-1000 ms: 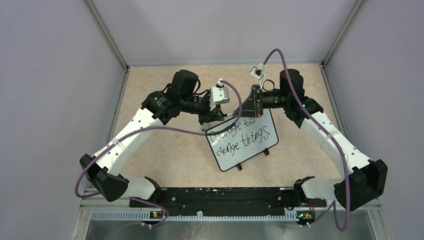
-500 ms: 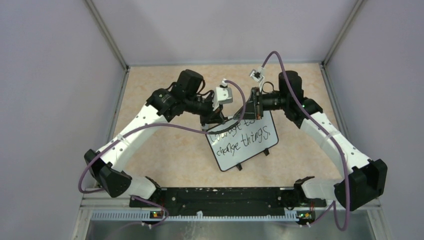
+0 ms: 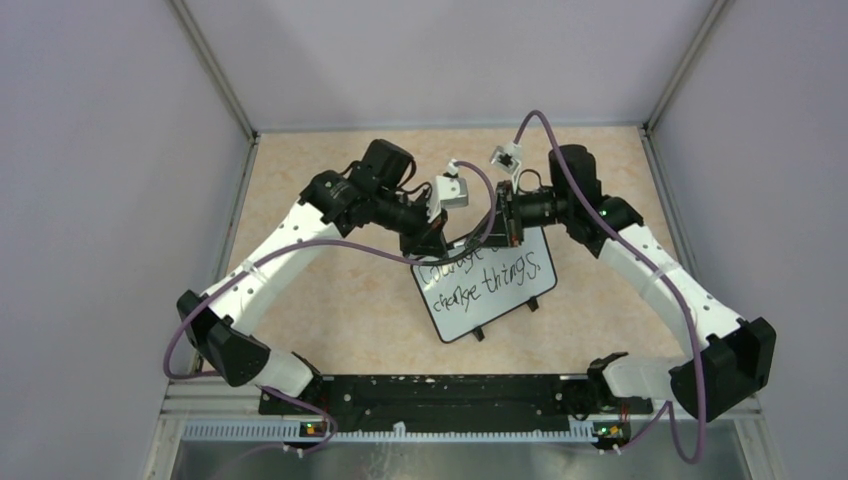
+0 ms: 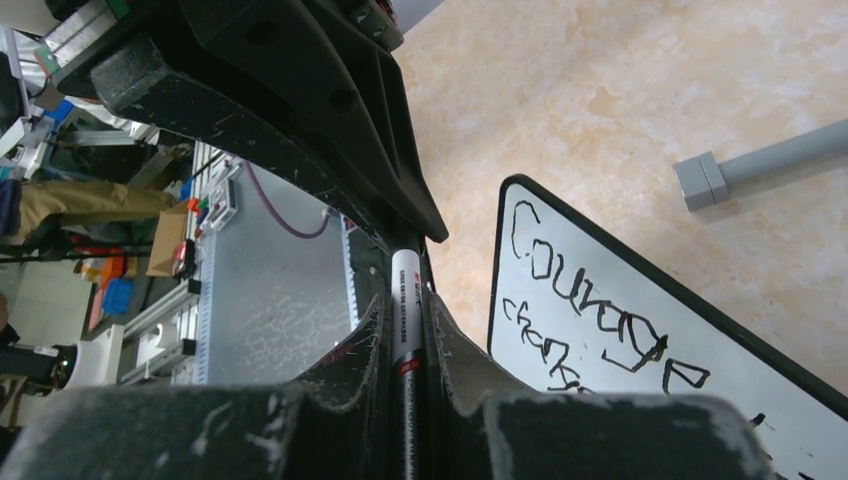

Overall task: Write a sentence on the whiteboard
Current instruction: Pass from the right arm to the left, then put down the whiteboard marker at the center of the board.

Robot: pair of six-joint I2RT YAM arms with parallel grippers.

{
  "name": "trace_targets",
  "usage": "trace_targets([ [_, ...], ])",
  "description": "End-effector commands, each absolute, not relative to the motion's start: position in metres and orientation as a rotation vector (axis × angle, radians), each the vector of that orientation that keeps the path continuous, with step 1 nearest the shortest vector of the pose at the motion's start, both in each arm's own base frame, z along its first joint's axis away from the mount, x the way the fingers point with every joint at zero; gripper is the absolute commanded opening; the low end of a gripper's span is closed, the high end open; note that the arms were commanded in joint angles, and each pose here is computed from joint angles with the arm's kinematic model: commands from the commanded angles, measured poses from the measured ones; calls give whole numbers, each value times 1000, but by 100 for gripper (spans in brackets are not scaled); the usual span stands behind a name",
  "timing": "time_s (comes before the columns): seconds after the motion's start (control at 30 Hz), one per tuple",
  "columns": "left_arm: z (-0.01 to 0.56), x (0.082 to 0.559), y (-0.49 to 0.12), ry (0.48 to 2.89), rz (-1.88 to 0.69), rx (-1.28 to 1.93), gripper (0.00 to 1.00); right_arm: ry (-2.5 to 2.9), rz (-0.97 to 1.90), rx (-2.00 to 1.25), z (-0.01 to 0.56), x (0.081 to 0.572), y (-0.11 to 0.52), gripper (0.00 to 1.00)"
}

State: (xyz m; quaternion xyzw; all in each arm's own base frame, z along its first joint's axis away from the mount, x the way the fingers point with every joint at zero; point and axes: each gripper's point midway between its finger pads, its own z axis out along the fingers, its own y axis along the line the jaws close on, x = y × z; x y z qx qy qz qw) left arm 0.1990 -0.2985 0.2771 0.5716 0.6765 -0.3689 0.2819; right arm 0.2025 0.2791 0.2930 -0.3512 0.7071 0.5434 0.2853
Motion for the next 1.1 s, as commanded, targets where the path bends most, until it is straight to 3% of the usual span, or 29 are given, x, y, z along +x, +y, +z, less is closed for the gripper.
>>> trace_targets([
  [0.0, 343, 207, -329, 1447, -1036, 1467, 0, 1783, 1411, -992, 319, 206, 285, 0],
  [0.13, 324, 214, -310, 1530, -972, 1451, 0, 1766, 1367, -932, 336, 222, 269, 3],
  [0.37, 306, 243, -274, 1666, -906, 1351, 0, 1719, 1288, -838, 368, 243, 251, 54],
  [0.57, 291, 282, -226, 1800, -864, 1167, 0, 1711, 1222, -737, 385, 263, 228, 79],
  [0.87, 212, 322, -117, 2120, -673, 902, 0, 1829, 1111, -651, 349, 277, 184, 84],
  [1.07, 135, 314, -61, 2374, -507, 829, 0, 1896, 1019, -632, 319, 276, 167, 84],
])
